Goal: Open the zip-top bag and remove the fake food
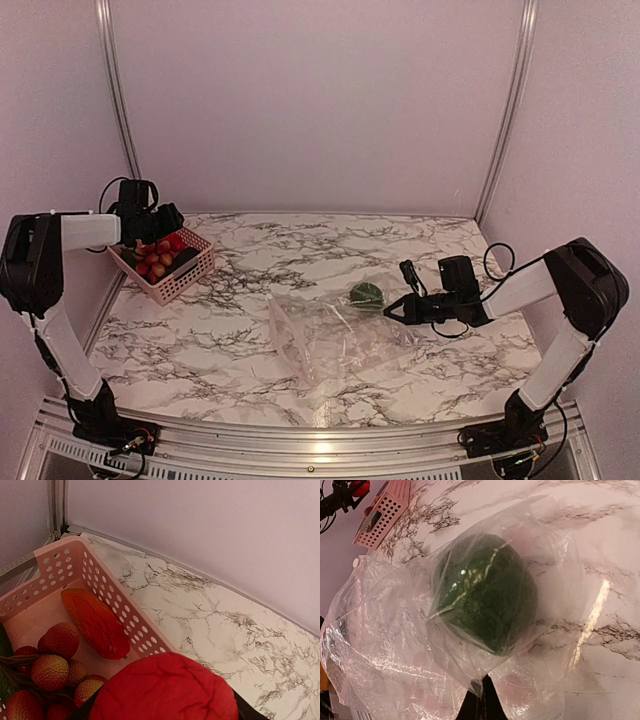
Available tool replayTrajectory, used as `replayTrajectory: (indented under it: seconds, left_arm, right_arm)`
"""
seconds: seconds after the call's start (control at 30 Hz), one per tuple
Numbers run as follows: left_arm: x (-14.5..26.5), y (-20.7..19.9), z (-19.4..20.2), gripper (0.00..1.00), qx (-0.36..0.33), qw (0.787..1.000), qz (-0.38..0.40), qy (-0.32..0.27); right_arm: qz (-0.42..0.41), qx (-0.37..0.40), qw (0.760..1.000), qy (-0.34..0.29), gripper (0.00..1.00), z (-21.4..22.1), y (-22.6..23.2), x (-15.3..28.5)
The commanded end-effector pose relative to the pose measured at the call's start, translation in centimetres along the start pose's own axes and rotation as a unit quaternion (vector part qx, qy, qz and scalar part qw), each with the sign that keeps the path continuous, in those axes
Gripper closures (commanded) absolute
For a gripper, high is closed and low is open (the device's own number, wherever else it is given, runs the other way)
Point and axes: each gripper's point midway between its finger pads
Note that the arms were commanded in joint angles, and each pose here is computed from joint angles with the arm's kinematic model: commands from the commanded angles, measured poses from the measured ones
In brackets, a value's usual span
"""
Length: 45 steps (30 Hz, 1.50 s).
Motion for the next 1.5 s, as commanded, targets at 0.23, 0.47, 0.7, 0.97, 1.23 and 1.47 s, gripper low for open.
replayTrajectory:
  seconds: [0.23, 0.47, 0.7, 0.97, 1.23, 1.47]
  left_arm:
    - [-1.7, 0.5, 0.8, 0.15, -0.013, 0.999, -0.017, 0.033]
    - [0.9, -0.9, 1.7, 0.13, 0.000, 0.999, 0.036, 0.025]
    - [5.6, -3.6, 6.2, 0.21, -0.021, 0.991, 0.127, 0.026]
    - [9.5, -5.0, 13.5, 0.30, -0.045, 0.975, 0.205, 0.071]
    - [14.5, -8.2, 19.0, 0.37, -0.089, 0.949, 0.287, 0.099]
    - [17.9, -9.9, 24.8, 0.54, -0.175, 0.917, 0.339, 0.119]
  right_arm:
    - [-0.020, 0.012, 1.000, -0.001, 1.00, -0.1, 0.7, -0.1]
    - [-0.028, 0.016, 0.999, 0.001, 1.00, -0.3, 1.4, -0.2]
    - [-0.033, 0.021, 0.999, 0.012, 0.93, 0.0, 1.9, -0.5]
    - [-0.013, 0.022, 1.000, -0.008, 0.56, -1.6, 1.8, 1.2]
    - [0.026, 0.022, 0.999, -0.027, 0.38, -4.5, 0.3, 2.1]
    - [0.062, 0.023, 0.997, -0.037, 0.34, -7.3, -1.4, 1.4]
Point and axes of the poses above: each gripper's point midway between its finger pads, its own x axis back along the fingers, its own y axis along the line the jaws close on, z = x × y, and after that the axes turned 14 degrees about x, right-handed
